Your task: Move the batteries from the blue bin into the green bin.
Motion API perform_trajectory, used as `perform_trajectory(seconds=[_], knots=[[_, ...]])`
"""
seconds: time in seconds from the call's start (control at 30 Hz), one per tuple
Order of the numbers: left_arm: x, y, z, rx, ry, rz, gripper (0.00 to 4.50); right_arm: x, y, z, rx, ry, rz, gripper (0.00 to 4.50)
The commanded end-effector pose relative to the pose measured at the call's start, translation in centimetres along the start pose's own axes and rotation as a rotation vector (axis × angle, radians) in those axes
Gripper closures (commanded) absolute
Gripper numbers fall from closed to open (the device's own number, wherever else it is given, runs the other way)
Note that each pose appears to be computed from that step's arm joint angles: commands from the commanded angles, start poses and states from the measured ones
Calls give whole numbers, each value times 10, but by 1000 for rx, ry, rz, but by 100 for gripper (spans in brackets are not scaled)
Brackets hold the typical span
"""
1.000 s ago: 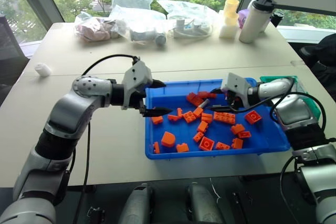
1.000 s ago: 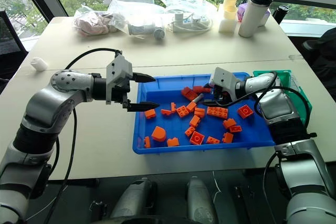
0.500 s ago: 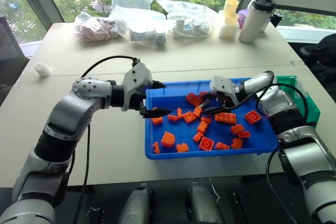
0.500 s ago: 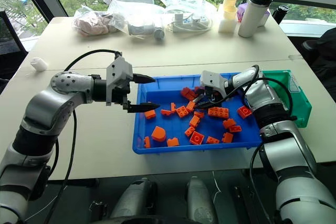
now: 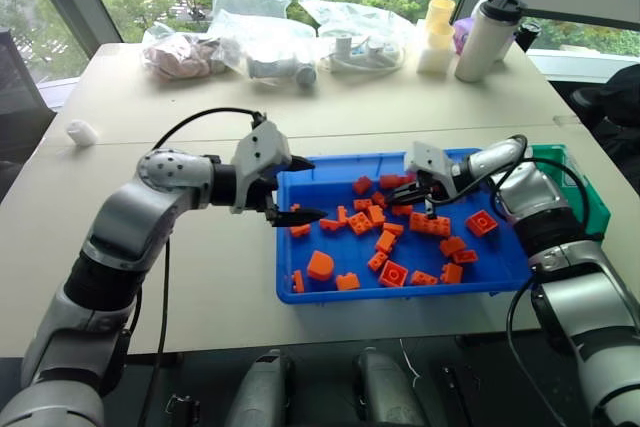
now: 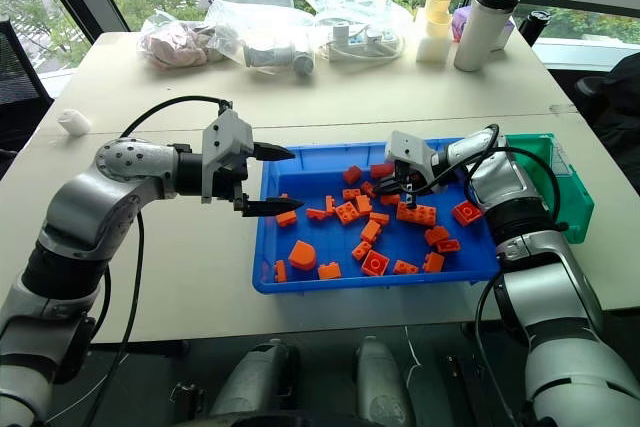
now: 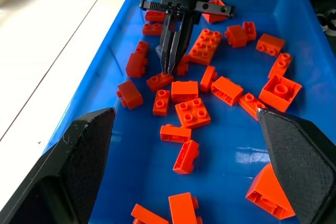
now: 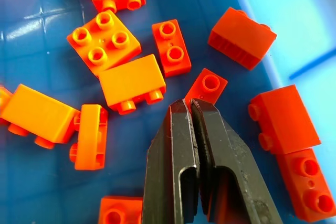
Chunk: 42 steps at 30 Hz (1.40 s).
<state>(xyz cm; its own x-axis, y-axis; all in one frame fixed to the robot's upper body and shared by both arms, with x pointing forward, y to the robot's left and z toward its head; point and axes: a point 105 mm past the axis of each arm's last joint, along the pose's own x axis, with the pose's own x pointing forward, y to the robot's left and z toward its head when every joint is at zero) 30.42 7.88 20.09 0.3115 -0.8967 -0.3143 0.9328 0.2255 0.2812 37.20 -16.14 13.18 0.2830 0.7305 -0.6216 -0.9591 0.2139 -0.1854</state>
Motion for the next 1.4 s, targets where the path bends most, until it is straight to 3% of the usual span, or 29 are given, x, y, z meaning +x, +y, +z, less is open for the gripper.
perform_trajectory(seconds=[0.03,0.17,0.33,0.47,0.53,0.67,0.93,1.4], knots=[[-2,2,9,44,-12,11,0,-17,-10,21,22,-102,-73,320],[-2,2,9,46,-12,10,0,-28,-14,26,108,-136,-134,128],[-3,2,8,42,-11,16,0,-35,6,26,245,-170,-170,128],[-3,1,6,34,-13,17,0,-37,21,10,326,-115,-273,128],[-2,1,6,33,-14,14,0,-35,22,11,397,-149,-345,128],[0,1,6,36,-17,8,0,-34,29,14,468,-158,-419,5],[0,1,6,39,-15,2,0,-31,32,18,551,-150,-543,5],[2,1,3,42,-13,13,0,-8,13,-7,495,15,-590,5]])
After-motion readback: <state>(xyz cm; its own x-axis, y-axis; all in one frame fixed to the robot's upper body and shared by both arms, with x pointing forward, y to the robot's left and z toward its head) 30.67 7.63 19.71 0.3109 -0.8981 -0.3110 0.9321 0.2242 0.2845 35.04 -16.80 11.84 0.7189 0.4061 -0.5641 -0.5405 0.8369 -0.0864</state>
